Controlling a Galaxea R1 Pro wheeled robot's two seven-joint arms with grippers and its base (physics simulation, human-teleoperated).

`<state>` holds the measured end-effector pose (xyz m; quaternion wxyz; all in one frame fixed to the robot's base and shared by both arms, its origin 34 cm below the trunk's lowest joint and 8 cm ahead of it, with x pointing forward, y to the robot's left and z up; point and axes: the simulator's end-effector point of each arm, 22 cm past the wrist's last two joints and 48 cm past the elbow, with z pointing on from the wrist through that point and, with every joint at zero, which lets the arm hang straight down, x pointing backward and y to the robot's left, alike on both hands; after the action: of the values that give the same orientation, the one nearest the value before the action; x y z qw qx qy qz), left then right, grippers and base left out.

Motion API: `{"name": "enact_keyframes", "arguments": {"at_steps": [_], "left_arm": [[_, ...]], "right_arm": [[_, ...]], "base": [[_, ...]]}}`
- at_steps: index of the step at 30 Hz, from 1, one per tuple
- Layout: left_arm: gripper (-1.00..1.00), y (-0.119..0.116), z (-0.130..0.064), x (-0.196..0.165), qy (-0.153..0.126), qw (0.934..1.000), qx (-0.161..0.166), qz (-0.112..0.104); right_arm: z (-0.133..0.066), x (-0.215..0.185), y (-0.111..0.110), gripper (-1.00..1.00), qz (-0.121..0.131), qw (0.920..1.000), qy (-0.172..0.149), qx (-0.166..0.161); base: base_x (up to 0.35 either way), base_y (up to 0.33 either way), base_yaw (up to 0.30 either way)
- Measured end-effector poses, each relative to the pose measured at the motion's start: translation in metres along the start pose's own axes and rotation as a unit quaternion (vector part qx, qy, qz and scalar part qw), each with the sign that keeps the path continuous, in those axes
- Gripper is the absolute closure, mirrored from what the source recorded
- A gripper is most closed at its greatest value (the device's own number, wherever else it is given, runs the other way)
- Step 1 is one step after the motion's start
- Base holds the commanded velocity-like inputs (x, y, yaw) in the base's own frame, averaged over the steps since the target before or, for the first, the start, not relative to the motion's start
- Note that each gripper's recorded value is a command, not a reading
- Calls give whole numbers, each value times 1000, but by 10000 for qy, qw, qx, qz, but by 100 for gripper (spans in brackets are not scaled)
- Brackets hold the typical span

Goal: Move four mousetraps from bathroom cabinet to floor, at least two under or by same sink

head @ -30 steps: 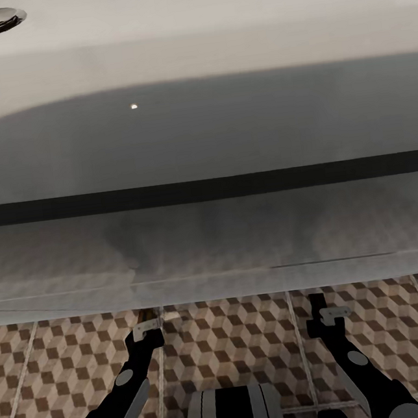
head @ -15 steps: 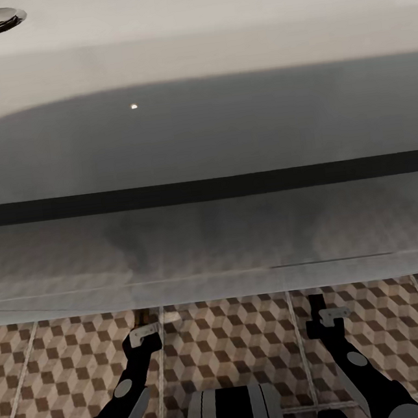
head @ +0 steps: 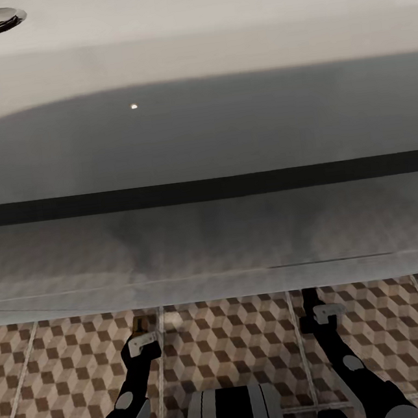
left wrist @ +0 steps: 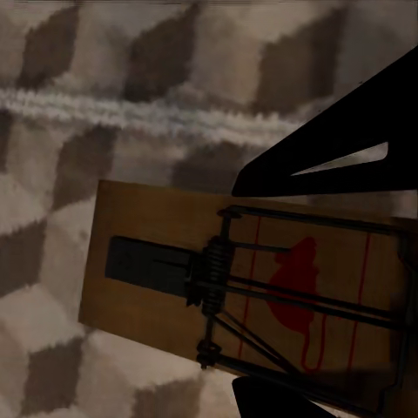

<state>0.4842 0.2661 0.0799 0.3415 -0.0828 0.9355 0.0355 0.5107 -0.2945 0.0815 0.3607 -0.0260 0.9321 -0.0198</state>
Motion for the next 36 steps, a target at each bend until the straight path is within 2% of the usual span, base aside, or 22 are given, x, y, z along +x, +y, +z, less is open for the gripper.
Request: {"name": "enact_keyframes", "arguments": {"at_steps": [3, 7, 19, 27, 29, 32, 36], "left_arm": [[100, 0, 0, -6, -136, 9999, -1, -30], [100, 1, 1, -10, -208, 9998, -6, -34], [100, -1, 5, -18, -290, 9996, 5, -49], [100, 0, 4, -32, -591, 9982, 7, -97], [100, 0, 5, -35, -628, 9980, 9, -104], [100, -2, 8, -42, -701, 9975, 22, -129], [100, -3, 9, -47, -773, 9969, 24, -153]], "right_arm": [[-3, 0, 18, 100, -82, 9997, -140, -190], [-5, 1, 25, 100, -132, 9994, -174, -267], [-5, -1, 26, 100, -124, 9993, -212, -277], [-4, -4, 25, 100, -101, 9993, -250, -262], [-3, -9, 25, 100, -97, 9991, -327, -263], [-2, -26, 25, 100, -82, 9976, -642, -256], [-3, -35, 27, 100, -56, 9962, -833, -258]], "base": [[0, 0, 0], [0, 0, 0], [0, 0, 0], [0, 0, 0], [0, 0, 0], [0, 0, 0], [0, 0, 0]]}}
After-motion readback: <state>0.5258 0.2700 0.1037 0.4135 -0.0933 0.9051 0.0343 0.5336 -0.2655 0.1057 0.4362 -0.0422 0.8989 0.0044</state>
